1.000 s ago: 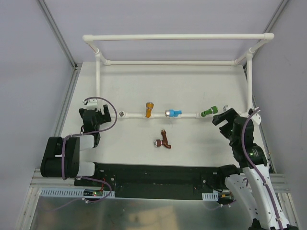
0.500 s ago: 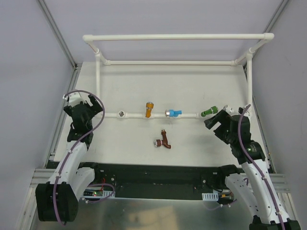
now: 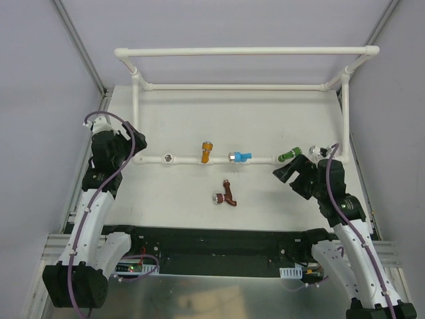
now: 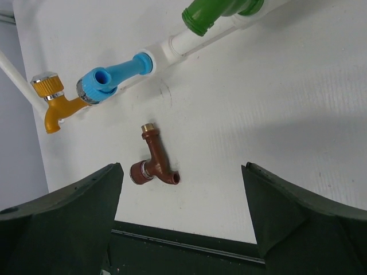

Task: Install the water faucets
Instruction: Move the water faucet to the center of the board.

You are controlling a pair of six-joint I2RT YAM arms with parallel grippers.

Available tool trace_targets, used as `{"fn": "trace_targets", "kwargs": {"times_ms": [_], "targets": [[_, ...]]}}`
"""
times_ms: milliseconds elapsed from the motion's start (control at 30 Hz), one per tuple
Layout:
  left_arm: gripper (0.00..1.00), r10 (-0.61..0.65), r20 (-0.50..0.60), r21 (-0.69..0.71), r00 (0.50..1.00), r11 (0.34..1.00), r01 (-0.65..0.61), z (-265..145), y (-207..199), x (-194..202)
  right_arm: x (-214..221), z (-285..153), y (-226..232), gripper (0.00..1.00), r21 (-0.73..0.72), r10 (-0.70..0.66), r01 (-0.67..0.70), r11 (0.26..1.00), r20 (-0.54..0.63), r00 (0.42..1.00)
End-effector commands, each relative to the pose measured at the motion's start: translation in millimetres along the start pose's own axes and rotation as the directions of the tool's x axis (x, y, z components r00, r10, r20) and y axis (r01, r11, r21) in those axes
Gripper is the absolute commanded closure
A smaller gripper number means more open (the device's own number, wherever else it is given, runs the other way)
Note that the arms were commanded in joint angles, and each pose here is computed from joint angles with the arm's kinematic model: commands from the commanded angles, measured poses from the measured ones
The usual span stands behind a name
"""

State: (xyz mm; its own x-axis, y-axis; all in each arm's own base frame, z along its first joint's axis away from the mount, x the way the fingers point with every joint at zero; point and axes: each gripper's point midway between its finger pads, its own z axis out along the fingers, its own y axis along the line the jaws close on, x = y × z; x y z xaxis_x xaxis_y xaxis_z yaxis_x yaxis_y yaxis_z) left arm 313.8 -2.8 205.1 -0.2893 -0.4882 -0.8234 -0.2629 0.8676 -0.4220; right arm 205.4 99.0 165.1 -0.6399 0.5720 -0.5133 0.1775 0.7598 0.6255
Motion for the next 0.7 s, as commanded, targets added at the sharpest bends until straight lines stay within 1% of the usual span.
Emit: {"fn": "trace_targets", "kwargs": {"times_ms": [0,33,67,133,167,267,333,467,667], "targets": [[0.10,-0.011,-0.233,0.153,0.972,0.987,0.047,-26.1,-45.6,33.0,14.0,3.9,3.0,0.07,-0.025,-0.041,0.040,0.999,-0.040,0.998],[0.10,0.014,-0.262,0.176,0.965,0.984,0.033,-30.1,-54.2,48.8,19.1,4.9,5.0,0.07,-0.027,-0.062,0.061,0.998,-0.046,0.997],[0.09,0.066,-0.288,0.201,0.956,0.979,-0.007,-35.4,-63.4,68.2,22.3,6.6,5.5,0.07,-0.021,-0.068,0.067,0.998,-0.044,0.997],[0.08,0.142,-0.308,0.208,0.941,0.975,-0.079,-43.1,-71.4,100.4,35.2,7.5,14.5,0.08,-0.031,-0.114,0.112,0.993,-0.067,0.991],[0.08,0.149,-0.312,0.192,0.938,0.977,-0.091,-45.4,-69.8,111.6,36.1,9.4,14.8,0.08,-0.007,-0.133,0.133,0.991,-0.048,0.990],[0.08,0.089,-0.367,0.172,0.926,0.985,-0.026,-55.1,-66.6,142.3,55.7,12.9,26.8,0.07,-0.009,-0.198,0.198,0.980,-0.059,0.978],[0.08,0.076,-0.389,0.181,0.918,0.983,-0.005,-61.4,-64.5,154.8,70.8,17.8,32.6,0.08,-0.020,-0.231,0.230,0.973,-0.069,0.970],[0.09,0.094,-0.417,0.205,0.904,0.979,-0.007,-69.3,-58.6,168.8,100.3,34.8,45.4,0.07,-0.040,-0.266,0.264,0.964,-0.098,0.959],[0.10,0.113,-0.427,0.218,0.897,0.976,-0.019,-72.9,-57.7,170.1,128.1,59.8,69.8,0.07,-0.008,-0.329,0.330,0.944,-0.106,0.938]]}}
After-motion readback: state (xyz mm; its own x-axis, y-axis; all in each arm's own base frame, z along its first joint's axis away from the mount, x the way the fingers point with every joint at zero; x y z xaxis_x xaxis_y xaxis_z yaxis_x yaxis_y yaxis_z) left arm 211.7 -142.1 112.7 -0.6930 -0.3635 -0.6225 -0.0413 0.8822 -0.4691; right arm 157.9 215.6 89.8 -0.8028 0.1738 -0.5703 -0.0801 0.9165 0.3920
